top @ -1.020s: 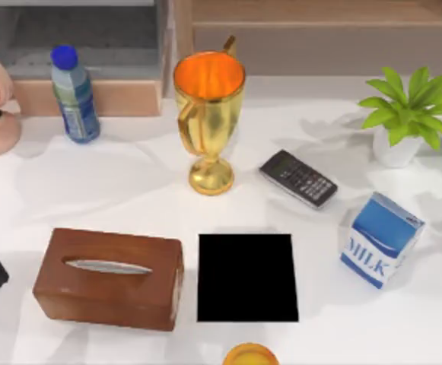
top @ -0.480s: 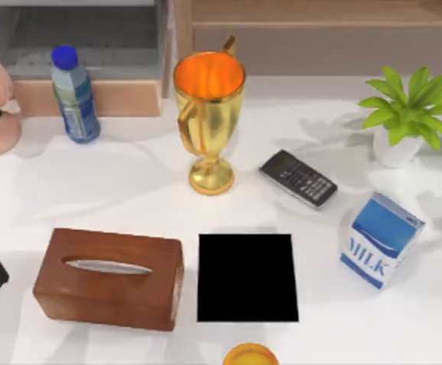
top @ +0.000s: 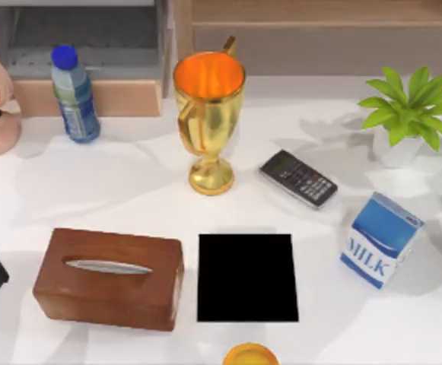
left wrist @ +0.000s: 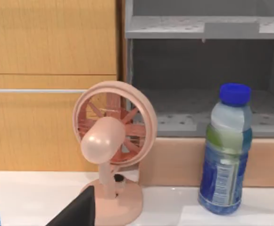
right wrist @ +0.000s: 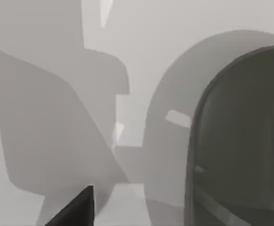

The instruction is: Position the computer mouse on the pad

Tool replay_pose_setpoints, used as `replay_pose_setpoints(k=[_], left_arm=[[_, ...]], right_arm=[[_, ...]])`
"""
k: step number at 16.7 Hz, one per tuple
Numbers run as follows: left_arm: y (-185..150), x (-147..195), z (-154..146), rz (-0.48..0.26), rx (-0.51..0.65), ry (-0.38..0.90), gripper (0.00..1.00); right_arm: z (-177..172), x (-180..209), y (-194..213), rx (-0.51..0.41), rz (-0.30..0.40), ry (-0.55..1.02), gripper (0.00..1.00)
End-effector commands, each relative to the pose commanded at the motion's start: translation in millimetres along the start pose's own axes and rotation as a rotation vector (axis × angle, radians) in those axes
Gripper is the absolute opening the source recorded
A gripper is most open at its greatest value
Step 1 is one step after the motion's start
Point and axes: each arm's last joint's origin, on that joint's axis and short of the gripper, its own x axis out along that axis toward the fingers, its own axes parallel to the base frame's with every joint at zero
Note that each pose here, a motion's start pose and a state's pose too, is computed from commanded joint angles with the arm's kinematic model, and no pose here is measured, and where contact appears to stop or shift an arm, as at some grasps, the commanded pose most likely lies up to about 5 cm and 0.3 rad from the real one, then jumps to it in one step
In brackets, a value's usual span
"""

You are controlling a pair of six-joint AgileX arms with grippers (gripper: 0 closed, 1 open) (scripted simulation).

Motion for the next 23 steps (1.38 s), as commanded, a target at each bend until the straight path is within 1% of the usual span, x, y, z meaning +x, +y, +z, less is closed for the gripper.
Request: replay_pose_setpoints(k=[3, 8, 21, 22, 23], left_arm=[[0.0, 0.0, 0.0, 0.0, 0.0, 0.0, 1.0], [0.0, 0.0, 0.0, 0.0, 0.0, 0.0, 1.0], [0.0, 0.0, 0.0, 0.0, 0.0, 0.0, 1.0], [0.0, 0.0, 0.0, 0.0, 0.0, 0.0, 1.0], [0.0, 0.0, 0.0, 0.0, 0.0, 0.0, 1.0]], right_arm=[[5.1, 13.4, -2.0, 0.002, 0.0, 0.0, 1.0], [7.2, 14.6, -2.8, 0.002, 0.0, -0.001, 1.0], [7.2, 14.6, -2.8, 0.002, 0.0, -0.001, 0.02], [7.2, 14.6, -2.8, 0.002, 0.0, -0.001, 0.0], [7.2, 14.6, -2.8, 0.002, 0.0, -0.001, 0.0]])
